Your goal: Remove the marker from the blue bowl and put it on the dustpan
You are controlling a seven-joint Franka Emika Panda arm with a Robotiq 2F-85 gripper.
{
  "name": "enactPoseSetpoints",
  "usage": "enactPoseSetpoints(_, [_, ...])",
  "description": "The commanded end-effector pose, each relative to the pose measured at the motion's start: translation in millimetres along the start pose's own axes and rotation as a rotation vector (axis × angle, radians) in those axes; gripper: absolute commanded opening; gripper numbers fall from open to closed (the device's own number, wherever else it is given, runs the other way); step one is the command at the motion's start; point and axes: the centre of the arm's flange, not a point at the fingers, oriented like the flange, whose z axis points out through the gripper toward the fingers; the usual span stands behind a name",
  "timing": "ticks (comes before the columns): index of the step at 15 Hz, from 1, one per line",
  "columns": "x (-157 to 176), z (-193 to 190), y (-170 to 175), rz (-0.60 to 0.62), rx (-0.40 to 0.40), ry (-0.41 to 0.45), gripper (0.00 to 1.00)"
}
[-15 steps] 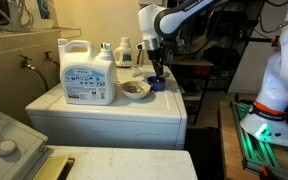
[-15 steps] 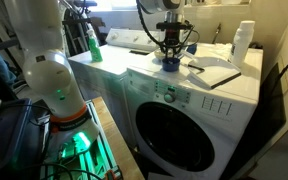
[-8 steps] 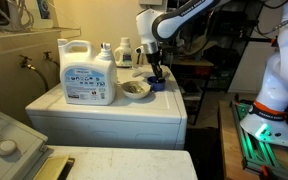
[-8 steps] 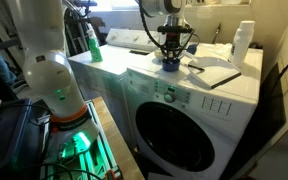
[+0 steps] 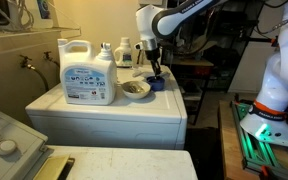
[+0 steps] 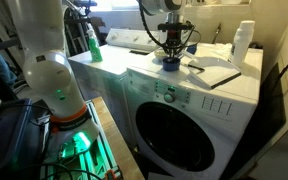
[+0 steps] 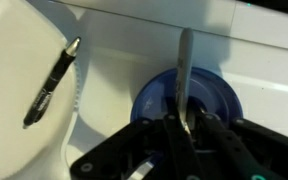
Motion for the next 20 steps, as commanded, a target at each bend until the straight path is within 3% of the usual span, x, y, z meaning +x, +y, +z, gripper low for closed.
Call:
enactPoseSetpoints(1, [-46.2,-35.8,13.5,0.156,-0.017,0.028,0.04])
enactPoseSetpoints(5, [-61.0,-46.4,67.2,0.376,0.030,0.075,0.04])
enactPoseSetpoints(9, [-51.1,-34.4,125.6,0.580,0.084,0.089,0.04])
enactPoseSetpoints(13, [-33.1,-28.3,161.0,0.781,0.153,0.116,0.04])
enactPoseSetpoints(17, [-9.4,-8.2,187.3,0.967,0.077,0.131,0.04])
enactPoseSetpoints(20, [3.9,10.9,195.8,0.987,-0.016,0.066,0.04])
